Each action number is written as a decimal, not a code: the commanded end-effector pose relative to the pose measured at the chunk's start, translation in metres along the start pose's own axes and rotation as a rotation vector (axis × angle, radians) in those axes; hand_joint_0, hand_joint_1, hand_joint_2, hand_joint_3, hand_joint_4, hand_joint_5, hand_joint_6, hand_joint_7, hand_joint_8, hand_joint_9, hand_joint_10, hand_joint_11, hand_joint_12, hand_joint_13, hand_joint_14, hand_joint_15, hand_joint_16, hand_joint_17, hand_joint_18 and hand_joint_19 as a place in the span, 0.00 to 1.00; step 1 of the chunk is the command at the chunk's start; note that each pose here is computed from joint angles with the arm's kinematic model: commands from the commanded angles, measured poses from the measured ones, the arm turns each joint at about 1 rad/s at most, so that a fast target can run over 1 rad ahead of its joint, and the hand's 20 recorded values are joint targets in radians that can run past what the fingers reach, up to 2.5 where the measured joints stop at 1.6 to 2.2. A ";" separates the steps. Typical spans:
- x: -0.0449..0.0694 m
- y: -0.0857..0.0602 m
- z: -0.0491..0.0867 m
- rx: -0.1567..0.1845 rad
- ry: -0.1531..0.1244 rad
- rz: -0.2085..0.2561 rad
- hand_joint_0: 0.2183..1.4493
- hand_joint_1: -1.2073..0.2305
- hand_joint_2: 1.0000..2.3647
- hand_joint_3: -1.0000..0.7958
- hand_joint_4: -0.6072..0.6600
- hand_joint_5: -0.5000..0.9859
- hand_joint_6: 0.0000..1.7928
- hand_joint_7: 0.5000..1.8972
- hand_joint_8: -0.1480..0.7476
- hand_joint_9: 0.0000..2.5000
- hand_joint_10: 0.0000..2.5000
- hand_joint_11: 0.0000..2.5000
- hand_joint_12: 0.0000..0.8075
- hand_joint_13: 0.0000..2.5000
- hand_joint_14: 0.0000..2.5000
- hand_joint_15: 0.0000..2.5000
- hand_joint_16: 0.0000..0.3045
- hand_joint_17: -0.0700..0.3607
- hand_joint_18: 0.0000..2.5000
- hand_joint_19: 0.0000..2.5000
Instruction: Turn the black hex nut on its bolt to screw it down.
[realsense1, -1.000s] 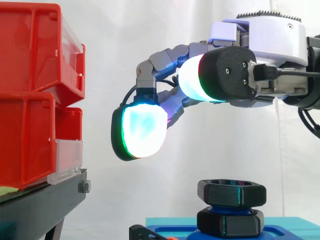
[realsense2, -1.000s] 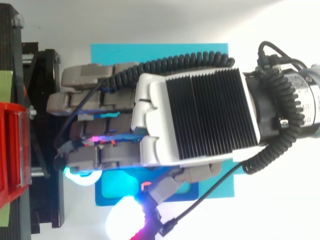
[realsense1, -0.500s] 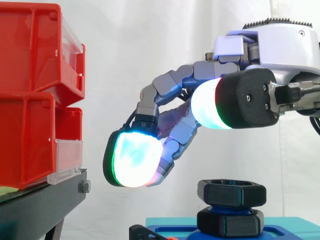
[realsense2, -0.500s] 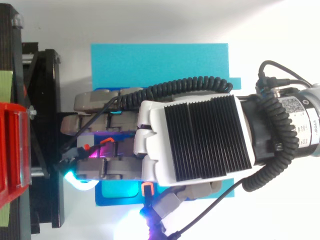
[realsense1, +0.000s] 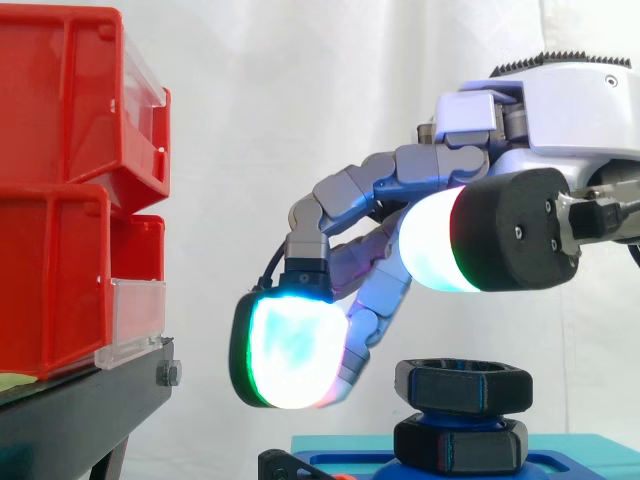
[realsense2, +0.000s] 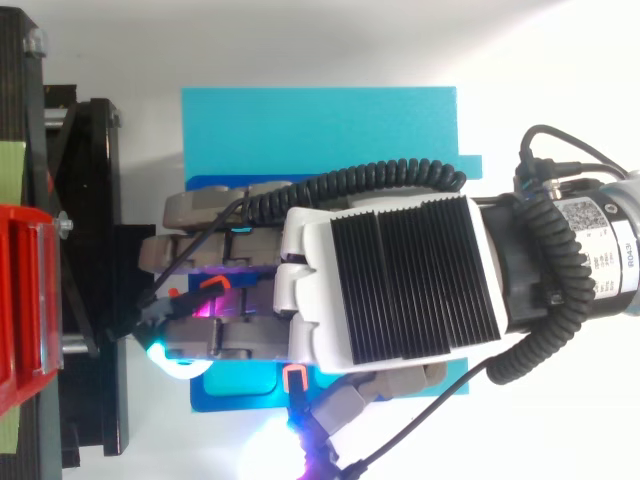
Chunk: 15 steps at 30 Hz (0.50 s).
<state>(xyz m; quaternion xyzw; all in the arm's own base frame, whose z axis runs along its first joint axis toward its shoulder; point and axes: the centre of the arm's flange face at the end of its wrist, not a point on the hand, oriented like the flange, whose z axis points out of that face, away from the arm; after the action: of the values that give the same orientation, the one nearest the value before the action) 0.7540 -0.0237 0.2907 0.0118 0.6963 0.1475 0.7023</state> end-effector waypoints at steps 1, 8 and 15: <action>0.008 0.000 -0.004 0.001 0.020 0.003 0.25 0.65 0.00 0.28 0.60 0.34 0.28 0.42 0.35 0.41 0.00 0.00 0.36 0.22 0.00 0.00 0.12 0.36 0.14 0.10; 0.013 -0.001 -0.006 -0.001 0.030 0.003 0.25 0.65 0.00 0.28 0.55 0.35 0.28 0.51 0.35 0.42 0.00 0.00 0.36 0.23 0.00 0.00 0.12 0.35 0.15 0.10; 0.013 -0.002 -0.006 -0.001 0.030 -0.006 0.25 0.65 0.00 0.28 0.52 0.35 0.28 0.58 0.36 0.43 0.00 0.00 0.36 0.24 0.00 0.00 0.12 0.35 0.16 0.11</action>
<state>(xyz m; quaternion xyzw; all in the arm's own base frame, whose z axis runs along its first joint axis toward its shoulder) 0.7482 -0.0225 0.2778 0.0096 0.7063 0.1490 0.6920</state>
